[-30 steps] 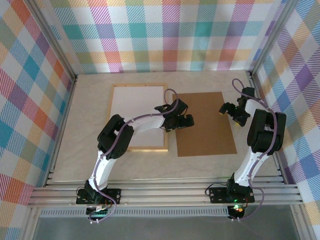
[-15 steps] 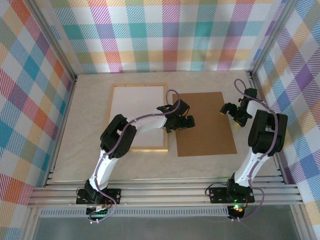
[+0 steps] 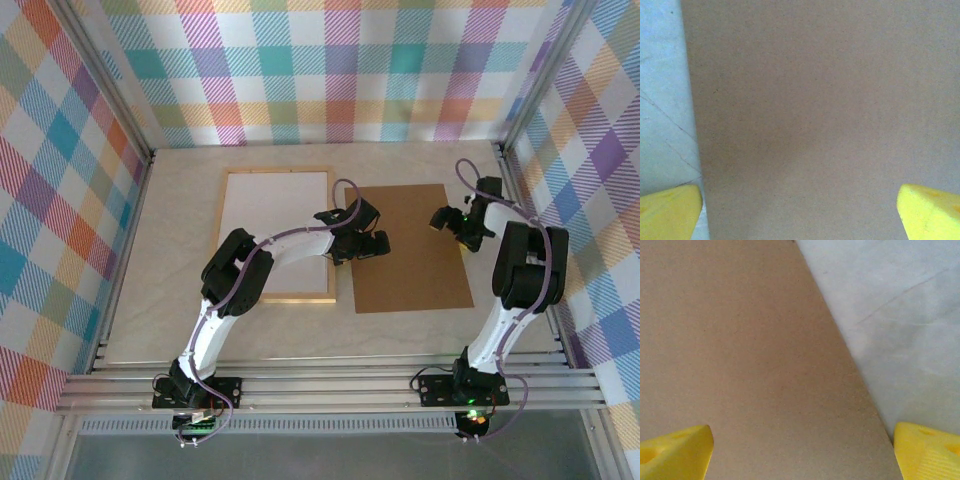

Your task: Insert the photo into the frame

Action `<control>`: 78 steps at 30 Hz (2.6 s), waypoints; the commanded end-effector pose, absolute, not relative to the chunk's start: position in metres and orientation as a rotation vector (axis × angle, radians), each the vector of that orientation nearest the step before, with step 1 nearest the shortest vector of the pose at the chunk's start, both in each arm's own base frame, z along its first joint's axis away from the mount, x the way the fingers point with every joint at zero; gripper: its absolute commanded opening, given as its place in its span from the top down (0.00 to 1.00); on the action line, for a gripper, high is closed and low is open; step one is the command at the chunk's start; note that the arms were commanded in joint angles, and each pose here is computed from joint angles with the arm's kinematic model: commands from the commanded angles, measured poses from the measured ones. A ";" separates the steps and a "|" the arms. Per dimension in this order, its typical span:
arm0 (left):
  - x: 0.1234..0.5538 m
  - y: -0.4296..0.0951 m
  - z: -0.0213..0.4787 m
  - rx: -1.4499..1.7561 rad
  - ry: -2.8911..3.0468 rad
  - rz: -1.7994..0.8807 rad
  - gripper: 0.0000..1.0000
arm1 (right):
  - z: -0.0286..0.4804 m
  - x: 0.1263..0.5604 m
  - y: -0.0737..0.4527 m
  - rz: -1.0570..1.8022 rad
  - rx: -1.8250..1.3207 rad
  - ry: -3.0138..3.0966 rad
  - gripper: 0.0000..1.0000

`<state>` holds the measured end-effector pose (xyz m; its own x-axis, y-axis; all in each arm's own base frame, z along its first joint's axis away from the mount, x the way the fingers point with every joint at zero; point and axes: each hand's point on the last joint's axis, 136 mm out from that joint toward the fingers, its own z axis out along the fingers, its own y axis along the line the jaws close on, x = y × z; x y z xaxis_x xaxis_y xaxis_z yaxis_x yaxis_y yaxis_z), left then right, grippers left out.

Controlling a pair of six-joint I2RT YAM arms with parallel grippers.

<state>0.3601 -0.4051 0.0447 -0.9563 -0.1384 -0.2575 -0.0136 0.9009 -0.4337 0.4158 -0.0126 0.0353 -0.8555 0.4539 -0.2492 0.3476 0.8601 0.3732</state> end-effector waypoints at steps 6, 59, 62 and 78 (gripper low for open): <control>0.352 -0.415 0.030 -0.076 2.818 -0.641 0.00 | 0.022 0.386 0.038 0.692 0.570 2.823 0.10; 0.374 -0.358 0.146 -0.081 2.587 -0.731 0.00 | 0.022 0.370 0.131 0.908 0.493 2.855 0.09; 0.378 -0.340 0.140 -0.123 2.584 -0.698 0.00 | 0.020 0.367 0.136 0.897 0.493 2.867 0.09; 0.389 -0.276 0.146 -0.158 2.529 -0.523 0.00 | 0.016 0.364 0.132 0.792 0.480 2.893 0.09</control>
<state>0.3849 -0.3023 0.1380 -0.8658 -0.2343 -0.4422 0.0001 0.8835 -0.4684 0.4151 0.0968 0.0385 -0.8891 0.3906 -0.2384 0.2387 0.8403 0.4867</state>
